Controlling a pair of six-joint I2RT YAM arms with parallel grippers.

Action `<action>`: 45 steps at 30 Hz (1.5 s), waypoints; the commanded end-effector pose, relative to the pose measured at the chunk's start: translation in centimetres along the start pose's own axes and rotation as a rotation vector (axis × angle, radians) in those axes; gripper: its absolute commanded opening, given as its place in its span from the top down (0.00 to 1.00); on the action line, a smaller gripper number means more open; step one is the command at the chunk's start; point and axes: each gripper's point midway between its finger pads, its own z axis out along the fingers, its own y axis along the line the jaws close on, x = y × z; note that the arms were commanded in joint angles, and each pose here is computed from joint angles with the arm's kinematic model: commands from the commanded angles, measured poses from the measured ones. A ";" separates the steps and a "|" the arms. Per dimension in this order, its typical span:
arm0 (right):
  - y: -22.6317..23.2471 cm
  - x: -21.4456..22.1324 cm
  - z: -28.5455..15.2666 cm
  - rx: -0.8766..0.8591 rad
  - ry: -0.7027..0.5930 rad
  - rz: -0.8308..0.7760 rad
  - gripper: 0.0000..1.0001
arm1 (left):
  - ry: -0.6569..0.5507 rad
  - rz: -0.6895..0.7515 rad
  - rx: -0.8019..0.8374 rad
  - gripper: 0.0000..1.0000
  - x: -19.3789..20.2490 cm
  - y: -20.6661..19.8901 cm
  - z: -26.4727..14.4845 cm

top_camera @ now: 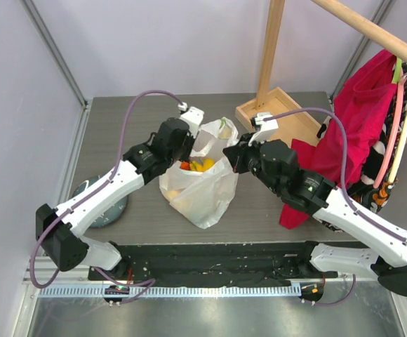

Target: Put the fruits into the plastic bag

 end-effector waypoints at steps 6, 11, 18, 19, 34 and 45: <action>-0.9 -7.1 3.2 -0.020 -0.087 -0.016 0.99 | -0.210 -0.407 0.003 1.00 -5.6 7.8 -2.6; -0.2 -15.7 1.9 -0.019 -0.254 -0.061 0.99 | -0.363 -0.537 -0.032 1.00 -8.8 11.1 -5.9; 0.3 -19.6 2.8 -0.029 -0.318 -0.089 0.99 | -0.387 -0.648 -0.092 1.00 -6.9 14.4 -6.0; -0.2 -19.1 3.5 -0.014 -0.302 -0.100 0.99 | -0.399 -0.661 -0.090 1.00 -6.8 14.5 -5.9; -6.2 -12.0 8.9 0.110 -0.133 -0.105 0.99 | -0.349 -0.751 -0.037 1.00 -0.9 12.8 -2.0; -5.8 -13.0 7.2 0.102 -0.158 -0.077 0.33 | -0.340 -0.678 0.027 0.15 -2.7 11.9 -3.3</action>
